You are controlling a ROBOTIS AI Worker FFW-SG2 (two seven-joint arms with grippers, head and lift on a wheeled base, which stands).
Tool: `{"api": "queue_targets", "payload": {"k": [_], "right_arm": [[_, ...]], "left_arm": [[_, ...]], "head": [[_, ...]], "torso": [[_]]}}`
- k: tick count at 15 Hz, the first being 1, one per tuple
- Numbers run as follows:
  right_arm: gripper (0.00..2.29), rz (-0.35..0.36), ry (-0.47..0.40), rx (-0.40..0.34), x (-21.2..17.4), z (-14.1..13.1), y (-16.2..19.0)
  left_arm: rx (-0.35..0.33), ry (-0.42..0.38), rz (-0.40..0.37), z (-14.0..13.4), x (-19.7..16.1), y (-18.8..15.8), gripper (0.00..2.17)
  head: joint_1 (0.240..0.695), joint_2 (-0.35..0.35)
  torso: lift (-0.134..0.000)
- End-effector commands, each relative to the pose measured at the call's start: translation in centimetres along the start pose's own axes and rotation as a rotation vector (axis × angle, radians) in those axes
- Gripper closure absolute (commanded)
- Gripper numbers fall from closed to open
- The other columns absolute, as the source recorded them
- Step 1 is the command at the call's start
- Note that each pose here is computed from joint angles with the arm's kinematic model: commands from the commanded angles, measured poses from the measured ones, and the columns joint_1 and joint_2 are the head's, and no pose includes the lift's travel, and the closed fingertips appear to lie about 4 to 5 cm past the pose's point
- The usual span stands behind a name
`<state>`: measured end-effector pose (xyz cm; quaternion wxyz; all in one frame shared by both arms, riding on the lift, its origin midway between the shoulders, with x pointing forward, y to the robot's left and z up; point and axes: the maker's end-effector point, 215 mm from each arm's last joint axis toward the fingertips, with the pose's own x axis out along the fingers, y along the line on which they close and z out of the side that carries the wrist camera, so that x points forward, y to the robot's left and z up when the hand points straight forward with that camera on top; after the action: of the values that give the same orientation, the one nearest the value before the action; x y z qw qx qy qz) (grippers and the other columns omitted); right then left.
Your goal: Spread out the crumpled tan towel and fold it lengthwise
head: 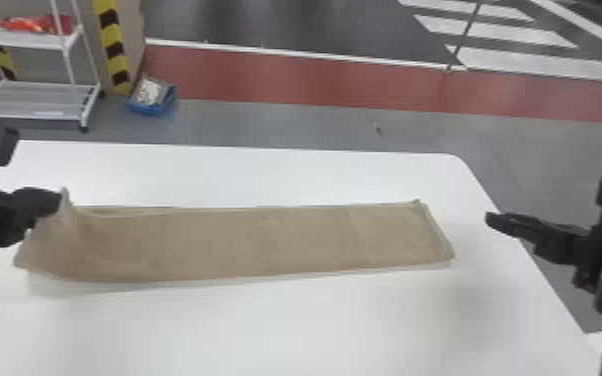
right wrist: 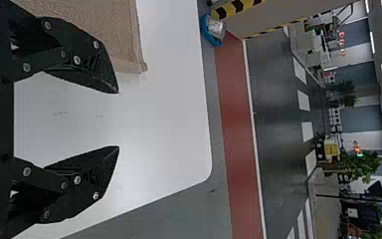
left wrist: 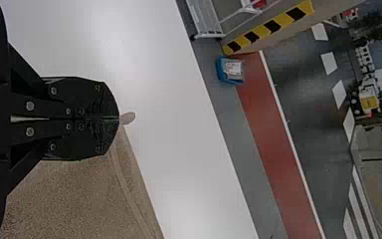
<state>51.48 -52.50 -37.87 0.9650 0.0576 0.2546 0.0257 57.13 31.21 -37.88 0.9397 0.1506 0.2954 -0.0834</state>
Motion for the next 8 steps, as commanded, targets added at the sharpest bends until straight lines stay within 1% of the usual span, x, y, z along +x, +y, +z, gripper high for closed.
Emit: {"api": "queue_targets", "payload": {"k": [1, 3, 5, 6, 8], "right_arm": [[0.57, 0.01, 0.024, -0.027, 1.8, 0.5, 1.4], [0.57, 0.012, 0.053, -0.045, 3.5, 0.7, 2.3], [0.57, -0.005, 0.092, -0.065, 5.4, 0.1, 2.5], [0.57, -0.003, 0.106, -0.079, 6.5, -0.3, 3.0], [0.58, 0.004, 0.109, -0.103, 8.4, -0.4, 3.8]], "left_arm": [[0.006, -0.032, -0.016, 1.2, 0.4, -1.0, 1.74], [0.002, -0.027, -0.021, 1.0, 0.7, -1.3, 1.74], [0.012, -0.046, -0.023, 1.5, 0.7, -1.3, 1.74], [0.012, -0.046, -0.023, 1.5, 0.7, -1.3, 1.74], [0.013, -0.039, -0.026, 1.2, 0.7, -1.4, 1.74]], "head": [[0.695, -0.213], [0.695, -0.209], [0.695, -0.202], [0.695, -0.199], [0.695, -0.191]], "torso": [[-0.124], [-0.124], [-0.124], [-0.124], [-0.124]]}}
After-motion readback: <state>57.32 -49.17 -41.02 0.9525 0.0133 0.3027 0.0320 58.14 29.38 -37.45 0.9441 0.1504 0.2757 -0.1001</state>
